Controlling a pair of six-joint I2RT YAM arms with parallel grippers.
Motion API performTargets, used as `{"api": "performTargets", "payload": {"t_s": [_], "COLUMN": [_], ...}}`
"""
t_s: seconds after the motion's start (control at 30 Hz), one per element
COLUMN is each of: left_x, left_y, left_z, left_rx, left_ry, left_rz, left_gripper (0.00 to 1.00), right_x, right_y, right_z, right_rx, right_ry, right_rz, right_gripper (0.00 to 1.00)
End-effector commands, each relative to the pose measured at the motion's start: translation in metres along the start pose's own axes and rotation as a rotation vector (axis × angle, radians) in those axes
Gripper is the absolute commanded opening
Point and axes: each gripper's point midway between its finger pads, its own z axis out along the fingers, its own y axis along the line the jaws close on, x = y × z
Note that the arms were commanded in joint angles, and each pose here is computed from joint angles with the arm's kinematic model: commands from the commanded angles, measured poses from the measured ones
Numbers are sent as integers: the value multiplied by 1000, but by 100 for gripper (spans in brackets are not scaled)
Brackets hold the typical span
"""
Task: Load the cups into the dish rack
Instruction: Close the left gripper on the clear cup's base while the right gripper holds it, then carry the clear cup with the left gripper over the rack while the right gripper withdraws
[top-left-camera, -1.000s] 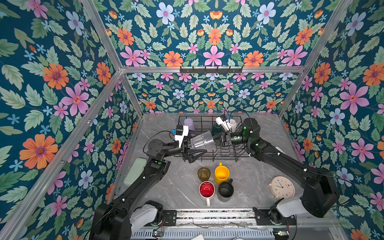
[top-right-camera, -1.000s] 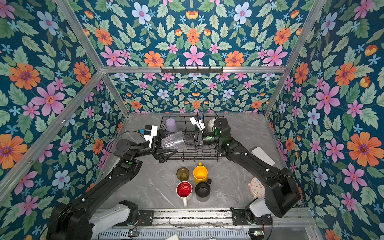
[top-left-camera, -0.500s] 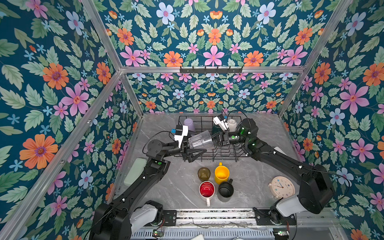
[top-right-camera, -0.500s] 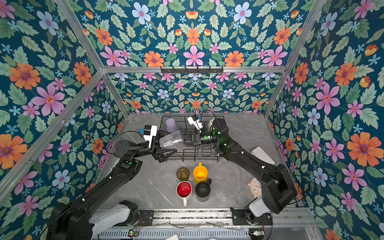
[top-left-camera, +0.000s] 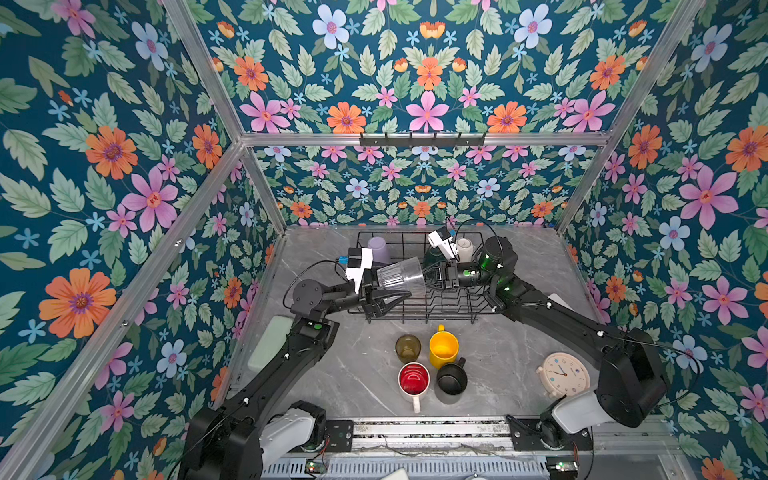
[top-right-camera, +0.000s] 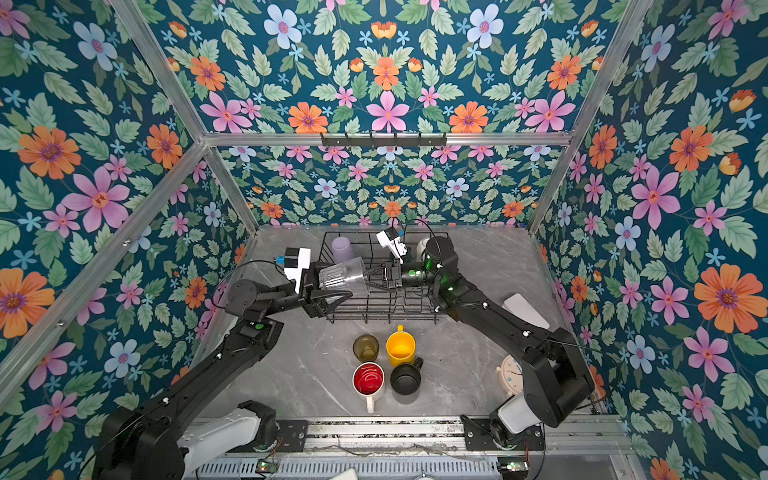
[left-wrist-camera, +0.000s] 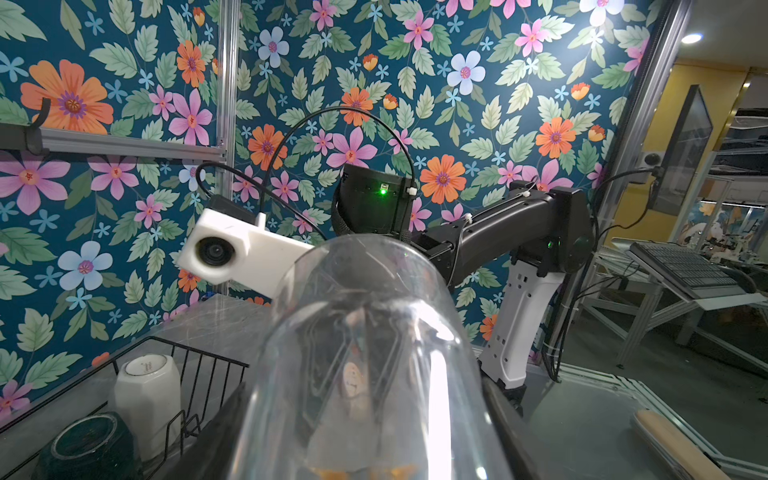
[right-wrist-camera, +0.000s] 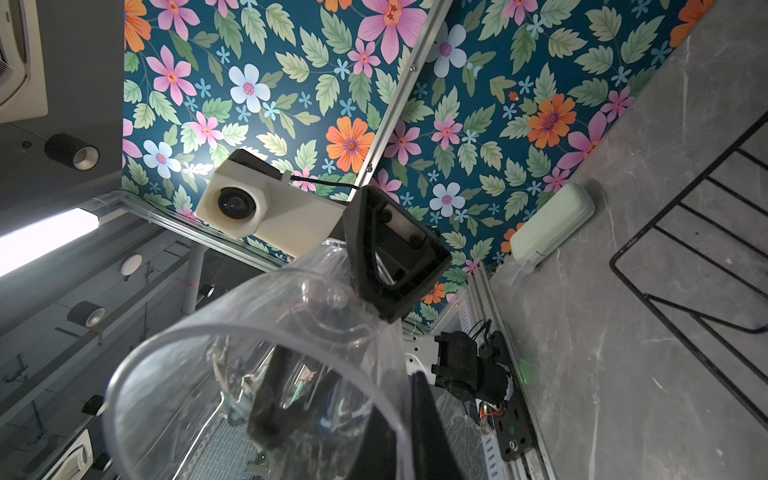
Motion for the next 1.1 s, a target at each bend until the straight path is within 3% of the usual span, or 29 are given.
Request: {"api": "performTargets", "payload": {"t_s": [0.0, 0.13, 0.5, 0.63, 0.87, 1.07], "left_x": [-7, -8, -12, -8, 6, 22], "left_y": [-15, -15, -4, 19, 73, 123], "left_z": [1, 1, 2, 1, -6, -11], "left_rx": [63, 60, -9, -141, -410, -602], "left_ry": [-5, -8, 1, 43, 161, 289], "left_rz": [62, 64, 75, 68, 12, -69], "left_gripper": [20, 0, 0, 0, 0, 0], "right_x": [1, 1, -8, -9, 5, 9], "right_y": [6, 5, -15, -37, -70, -60], "right_z": [2, 1, -30, -62, -140, -183], "right_rx": [-17, -11, 99, 265, 778, 957], "right_ry": [6, 3, -97, -203, -399, -538], "right_rz": [-7, -4, 26, 33, -41, -122], "right_gripper": [1, 9, 54, 64, 80, 92]}}
